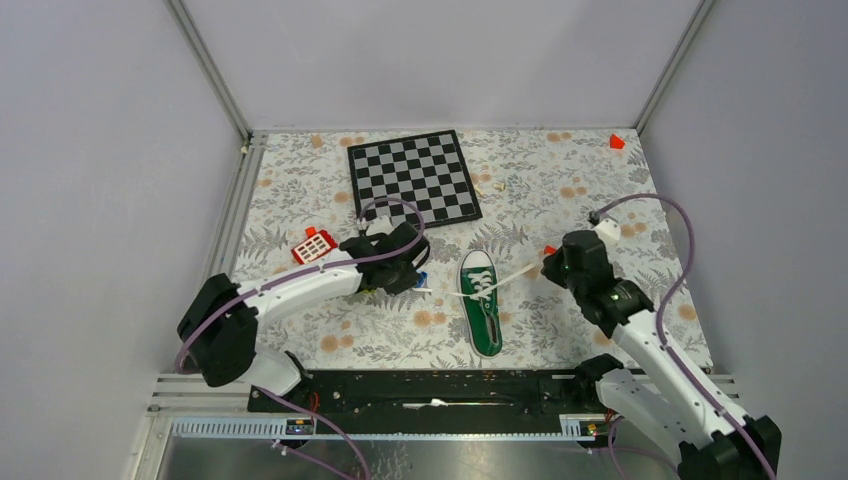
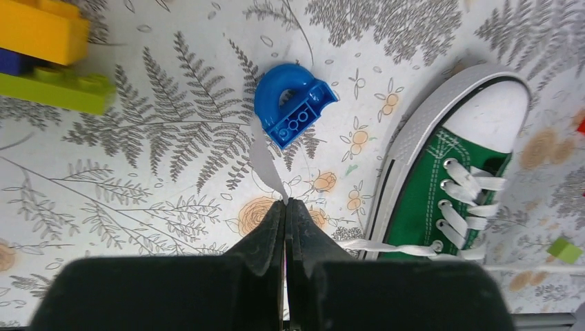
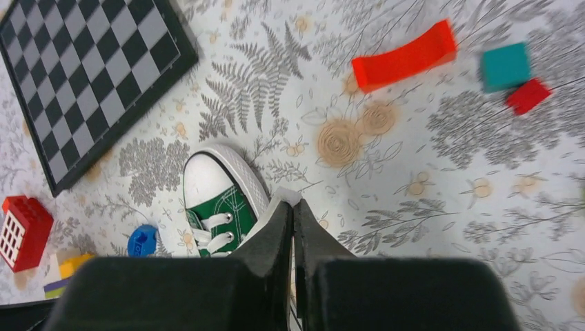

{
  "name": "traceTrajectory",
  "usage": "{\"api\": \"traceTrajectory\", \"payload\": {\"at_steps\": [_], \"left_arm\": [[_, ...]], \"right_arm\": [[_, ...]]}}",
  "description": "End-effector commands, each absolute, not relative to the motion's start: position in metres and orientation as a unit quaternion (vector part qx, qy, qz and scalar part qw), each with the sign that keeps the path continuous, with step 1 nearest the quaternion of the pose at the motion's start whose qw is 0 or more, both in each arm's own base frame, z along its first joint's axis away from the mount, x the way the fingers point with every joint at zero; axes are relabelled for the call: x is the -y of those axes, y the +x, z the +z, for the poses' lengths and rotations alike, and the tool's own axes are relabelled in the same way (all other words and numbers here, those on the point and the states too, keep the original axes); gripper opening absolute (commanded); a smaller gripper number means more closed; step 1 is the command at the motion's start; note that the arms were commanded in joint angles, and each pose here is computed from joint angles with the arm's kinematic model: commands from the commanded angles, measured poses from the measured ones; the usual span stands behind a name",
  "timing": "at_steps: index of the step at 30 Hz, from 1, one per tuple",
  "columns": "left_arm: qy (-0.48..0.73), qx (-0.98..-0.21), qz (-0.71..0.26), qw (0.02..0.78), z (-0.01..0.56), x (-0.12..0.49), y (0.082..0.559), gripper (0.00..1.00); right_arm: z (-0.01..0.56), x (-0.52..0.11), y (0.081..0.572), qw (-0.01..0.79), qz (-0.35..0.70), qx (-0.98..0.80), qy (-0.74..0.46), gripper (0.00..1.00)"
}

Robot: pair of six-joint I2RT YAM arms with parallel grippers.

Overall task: Tie the shoes
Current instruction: Tie the shoelace on the shoe.

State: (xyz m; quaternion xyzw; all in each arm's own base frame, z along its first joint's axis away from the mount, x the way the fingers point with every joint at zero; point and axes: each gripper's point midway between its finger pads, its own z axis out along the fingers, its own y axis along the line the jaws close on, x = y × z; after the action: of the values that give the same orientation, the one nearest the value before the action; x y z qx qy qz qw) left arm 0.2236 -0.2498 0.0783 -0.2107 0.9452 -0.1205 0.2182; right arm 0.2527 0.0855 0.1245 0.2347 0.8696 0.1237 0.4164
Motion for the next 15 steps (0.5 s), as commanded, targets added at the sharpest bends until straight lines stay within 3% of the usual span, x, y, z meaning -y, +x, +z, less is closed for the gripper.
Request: {"api": "traceTrajectory", "payload": {"at_steps": [1,15], "left_arm": [[-0.202,-0.939,-0.107,0.258,0.105,0.228,0.234,0.00],[-0.089,-0.961,-0.145,0.217,0.109,0.248,0.217,0.00]], "right_arm": [[0.146,-0.053,0.243,0.439,0.060,-0.866,0.231,0.00],[0.202,-0.019,0.227,0.514,0.042,-0.819,0.253,0.00]]}}
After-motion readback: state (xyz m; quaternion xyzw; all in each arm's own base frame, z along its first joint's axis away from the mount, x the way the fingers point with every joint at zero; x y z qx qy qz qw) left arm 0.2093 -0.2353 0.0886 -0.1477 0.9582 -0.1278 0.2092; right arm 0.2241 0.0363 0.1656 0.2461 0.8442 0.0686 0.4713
